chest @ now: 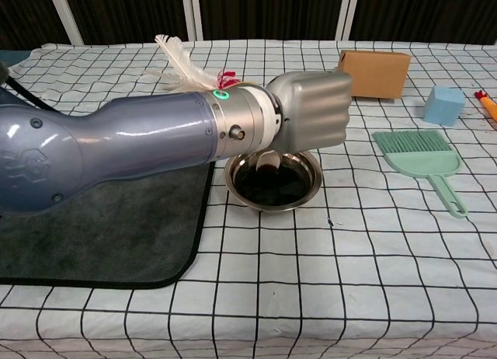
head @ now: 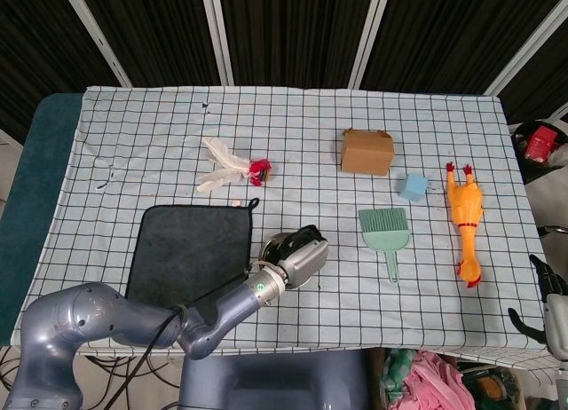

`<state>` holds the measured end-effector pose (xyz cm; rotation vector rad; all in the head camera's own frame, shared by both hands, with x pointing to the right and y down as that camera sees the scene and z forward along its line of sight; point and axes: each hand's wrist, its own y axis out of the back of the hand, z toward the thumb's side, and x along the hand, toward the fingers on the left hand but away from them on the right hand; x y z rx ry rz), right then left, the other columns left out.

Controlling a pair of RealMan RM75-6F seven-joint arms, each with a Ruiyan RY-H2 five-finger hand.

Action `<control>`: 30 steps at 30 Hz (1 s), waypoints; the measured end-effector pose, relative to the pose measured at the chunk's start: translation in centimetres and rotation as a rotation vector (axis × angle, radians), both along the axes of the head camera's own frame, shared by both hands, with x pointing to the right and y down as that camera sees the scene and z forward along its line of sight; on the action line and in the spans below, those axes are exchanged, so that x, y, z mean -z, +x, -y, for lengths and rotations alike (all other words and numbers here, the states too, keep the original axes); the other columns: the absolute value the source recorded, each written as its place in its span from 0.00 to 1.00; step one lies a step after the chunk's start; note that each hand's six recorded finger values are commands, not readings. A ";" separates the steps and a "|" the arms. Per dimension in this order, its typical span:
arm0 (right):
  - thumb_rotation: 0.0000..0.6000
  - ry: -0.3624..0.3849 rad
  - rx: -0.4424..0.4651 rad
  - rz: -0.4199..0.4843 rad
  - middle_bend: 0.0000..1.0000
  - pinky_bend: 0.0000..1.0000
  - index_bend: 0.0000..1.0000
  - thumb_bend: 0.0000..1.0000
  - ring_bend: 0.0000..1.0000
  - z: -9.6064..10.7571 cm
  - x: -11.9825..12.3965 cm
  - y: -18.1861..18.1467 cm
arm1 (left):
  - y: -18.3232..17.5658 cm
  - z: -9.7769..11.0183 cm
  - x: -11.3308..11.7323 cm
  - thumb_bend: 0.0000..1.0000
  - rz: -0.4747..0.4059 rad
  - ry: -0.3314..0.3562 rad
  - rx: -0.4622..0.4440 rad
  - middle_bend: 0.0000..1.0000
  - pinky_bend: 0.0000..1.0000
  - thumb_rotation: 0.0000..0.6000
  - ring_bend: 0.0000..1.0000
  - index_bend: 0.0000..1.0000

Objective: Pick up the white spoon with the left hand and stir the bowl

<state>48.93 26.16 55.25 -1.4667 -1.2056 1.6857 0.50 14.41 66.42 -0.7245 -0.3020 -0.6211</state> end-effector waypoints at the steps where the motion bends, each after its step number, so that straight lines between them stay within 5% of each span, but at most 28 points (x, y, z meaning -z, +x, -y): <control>1: 1.00 0.000 0.000 0.000 0.11 0.26 0.00 0.22 0.18 0.0 0.0 0.0 | 0.2 -0.2 0.0 0.52 -0.003 -0.003 -0.004 0.99 0.87 1.00 0.92 0.77; 14: 1.00 -0.001 0.003 -0.001 0.11 0.26 0.00 0.22 0.18 0.0 0.0 0.0 | 1.7 -2.3 1.3 0.52 -0.063 -0.027 -0.066 0.99 0.87 1.00 0.92 0.77; 30: 1.00 -0.012 0.002 -0.010 0.11 0.26 0.00 0.22 0.18 -0.1 -0.4 -0.1 | -2.4 -2.7 2.7 0.52 -0.099 -0.082 -0.041 0.99 0.87 1.00 0.92 0.77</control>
